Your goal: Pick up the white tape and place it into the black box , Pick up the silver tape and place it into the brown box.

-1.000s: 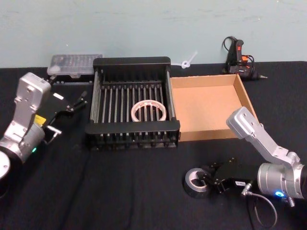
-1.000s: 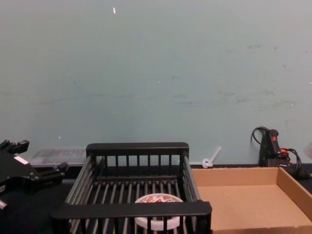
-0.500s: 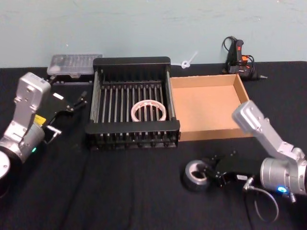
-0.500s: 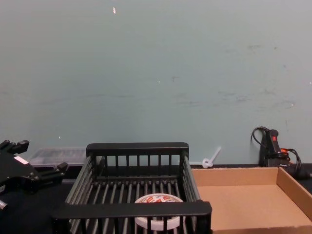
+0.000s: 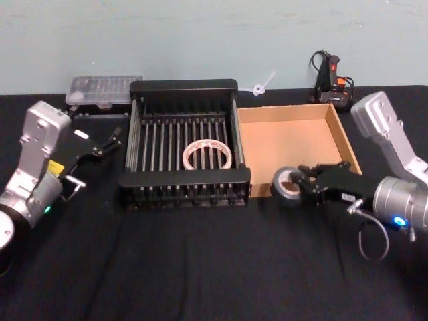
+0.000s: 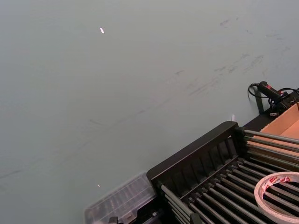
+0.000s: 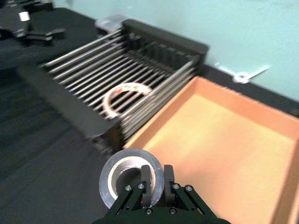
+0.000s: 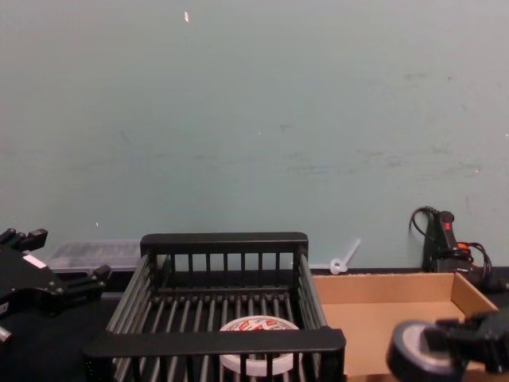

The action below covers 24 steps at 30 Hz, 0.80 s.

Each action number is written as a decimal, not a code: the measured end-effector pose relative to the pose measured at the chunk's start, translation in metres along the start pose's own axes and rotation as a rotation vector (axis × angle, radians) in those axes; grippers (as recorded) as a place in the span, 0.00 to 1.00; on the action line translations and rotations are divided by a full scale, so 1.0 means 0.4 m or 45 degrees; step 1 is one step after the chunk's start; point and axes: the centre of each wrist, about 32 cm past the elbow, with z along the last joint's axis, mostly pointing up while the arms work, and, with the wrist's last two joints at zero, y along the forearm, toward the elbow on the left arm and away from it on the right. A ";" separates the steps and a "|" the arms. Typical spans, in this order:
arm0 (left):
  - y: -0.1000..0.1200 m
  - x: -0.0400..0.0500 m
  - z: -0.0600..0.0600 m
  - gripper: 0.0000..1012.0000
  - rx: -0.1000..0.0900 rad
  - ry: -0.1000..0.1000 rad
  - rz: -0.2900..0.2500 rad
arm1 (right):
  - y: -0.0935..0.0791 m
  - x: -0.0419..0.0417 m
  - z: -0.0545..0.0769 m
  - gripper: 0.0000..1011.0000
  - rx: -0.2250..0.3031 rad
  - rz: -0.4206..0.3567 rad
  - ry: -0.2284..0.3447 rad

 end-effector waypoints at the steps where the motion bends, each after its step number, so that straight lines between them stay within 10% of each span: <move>1: 0.000 0.000 0.000 0.99 0.000 0.000 0.000 | 0.002 0.004 0.002 0.17 0.003 -0.009 -0.001; 24: 0.000 0.000 0.000 0.99 0.000 0.000 0.000 | 0.112 0.138 0.033 0.17 -0.030 -0.181 0.044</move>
